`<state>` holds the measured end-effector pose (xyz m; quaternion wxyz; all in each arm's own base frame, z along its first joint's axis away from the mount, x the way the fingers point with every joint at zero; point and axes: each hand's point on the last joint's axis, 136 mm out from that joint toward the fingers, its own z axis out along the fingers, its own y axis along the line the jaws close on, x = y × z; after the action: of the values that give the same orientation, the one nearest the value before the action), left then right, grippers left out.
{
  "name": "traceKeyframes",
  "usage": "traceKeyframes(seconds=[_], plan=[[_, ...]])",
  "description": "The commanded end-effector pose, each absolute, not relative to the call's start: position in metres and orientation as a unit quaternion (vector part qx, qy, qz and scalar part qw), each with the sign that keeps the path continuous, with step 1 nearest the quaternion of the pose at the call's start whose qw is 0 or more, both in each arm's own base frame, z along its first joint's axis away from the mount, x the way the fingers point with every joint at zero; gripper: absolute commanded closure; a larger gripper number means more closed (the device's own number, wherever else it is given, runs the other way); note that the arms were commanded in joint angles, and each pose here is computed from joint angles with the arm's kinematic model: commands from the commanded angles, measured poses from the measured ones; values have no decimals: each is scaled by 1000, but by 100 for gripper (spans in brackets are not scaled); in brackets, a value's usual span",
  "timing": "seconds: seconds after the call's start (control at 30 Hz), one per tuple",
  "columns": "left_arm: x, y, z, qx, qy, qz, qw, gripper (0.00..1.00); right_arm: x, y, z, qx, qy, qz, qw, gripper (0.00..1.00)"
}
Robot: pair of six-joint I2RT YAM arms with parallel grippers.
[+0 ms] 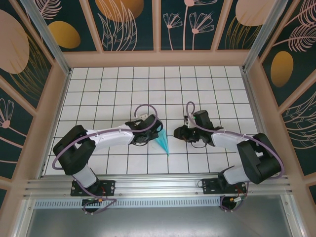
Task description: Fold a paper plane with a square sheet of paper (pick it up from the middle)
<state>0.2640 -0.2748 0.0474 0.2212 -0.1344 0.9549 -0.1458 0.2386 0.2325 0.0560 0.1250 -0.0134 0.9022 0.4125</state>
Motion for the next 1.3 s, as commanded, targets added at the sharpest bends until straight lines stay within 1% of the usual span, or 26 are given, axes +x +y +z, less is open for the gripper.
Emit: traceKeyframes(seconds=[0.0, 0.13, 0.33, 0.43, 0.57, 0.9, 1.27], plan=[[266, -287, 46, -130, 950, -176, 223, 96, 246, 249, 70, -49, 893, 423, 148, 67], [265, -283, 41, -131, 951, -171, 223, 100, 245, 256, 73, -70, 893, 416, 157, 65], [263, -283, 39, -126, 952, -171, 222, 100, 255, 259, 67, -86, 900, 397, 159, 65], [263, -284, 38, -124, 952, -172, 220, 100, 258, 267, 71, -102, 893, 410, 153, 65], [264, -284, 38, -122, 952, -172, 221, 99, 251, 278, 74, -122, 885, 427, 142, 64], [262, -286, 34, -118, 954, -173, 215, 98, 238, 285, 53, -129, 891, 423, 103, 65], [265, -288, 37, -119, 952, -178, 219, 97, 226, 284, 56, -149, 885, 428, 104, 62]])
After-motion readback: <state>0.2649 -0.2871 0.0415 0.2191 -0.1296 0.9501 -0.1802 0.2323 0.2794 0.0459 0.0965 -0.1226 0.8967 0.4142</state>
